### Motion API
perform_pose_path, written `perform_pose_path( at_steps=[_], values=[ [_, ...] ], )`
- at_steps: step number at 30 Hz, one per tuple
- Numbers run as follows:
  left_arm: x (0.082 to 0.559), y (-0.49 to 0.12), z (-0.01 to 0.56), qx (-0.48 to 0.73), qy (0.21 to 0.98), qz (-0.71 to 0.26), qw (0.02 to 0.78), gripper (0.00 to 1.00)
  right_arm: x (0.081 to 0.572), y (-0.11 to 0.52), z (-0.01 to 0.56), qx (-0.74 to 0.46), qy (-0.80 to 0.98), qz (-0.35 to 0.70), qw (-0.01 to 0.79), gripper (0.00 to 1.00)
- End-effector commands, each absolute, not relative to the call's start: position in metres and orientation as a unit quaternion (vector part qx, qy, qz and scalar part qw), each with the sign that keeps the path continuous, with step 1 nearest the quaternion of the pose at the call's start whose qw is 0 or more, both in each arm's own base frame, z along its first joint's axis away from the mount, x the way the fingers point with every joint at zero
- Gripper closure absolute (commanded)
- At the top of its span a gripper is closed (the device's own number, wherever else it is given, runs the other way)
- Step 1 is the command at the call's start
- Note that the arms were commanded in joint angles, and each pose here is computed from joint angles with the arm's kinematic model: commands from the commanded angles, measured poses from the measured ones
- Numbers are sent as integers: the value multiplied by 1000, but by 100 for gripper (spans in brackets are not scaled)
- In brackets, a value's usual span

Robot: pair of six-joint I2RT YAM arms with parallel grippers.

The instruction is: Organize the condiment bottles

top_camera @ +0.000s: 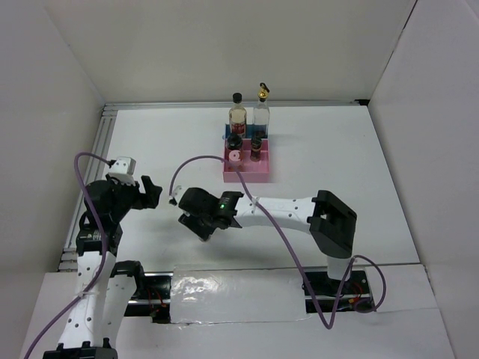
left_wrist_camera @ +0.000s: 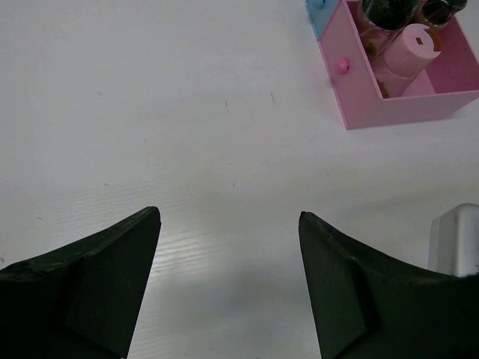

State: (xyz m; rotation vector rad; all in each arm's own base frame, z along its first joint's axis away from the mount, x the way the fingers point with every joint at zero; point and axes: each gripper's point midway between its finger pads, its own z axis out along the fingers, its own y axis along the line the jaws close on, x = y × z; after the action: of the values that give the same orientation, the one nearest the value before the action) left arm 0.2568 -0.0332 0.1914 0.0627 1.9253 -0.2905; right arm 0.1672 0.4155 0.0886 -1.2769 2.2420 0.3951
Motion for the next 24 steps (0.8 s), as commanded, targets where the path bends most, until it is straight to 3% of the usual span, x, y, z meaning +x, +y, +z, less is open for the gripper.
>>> perform_pose_path(
  at_steps=[1,4,9,14,20,24],
  values=[
    [258,-31,200,29,807,-116,578,13,173,431,115,-452,819,174,308,73],
    [259,-29,199,44,805,-104,582,13,177,428,144,-435,815,186,336,91],
    [260,-28,195,44,807,-101,580,13,226,400,214,-319,838,178,405,93],
    [261,-28,196,49,805,-100,583,13,308,304,259,-137,879,102,446,100],
    [263,-27,194,56,806,-95,582,13,356,227,244,-58,903,53,422,100],
    [264,-29,194,59,805,-99,583,13,378,221,221,-61,910,41,408,100]
  ],
)
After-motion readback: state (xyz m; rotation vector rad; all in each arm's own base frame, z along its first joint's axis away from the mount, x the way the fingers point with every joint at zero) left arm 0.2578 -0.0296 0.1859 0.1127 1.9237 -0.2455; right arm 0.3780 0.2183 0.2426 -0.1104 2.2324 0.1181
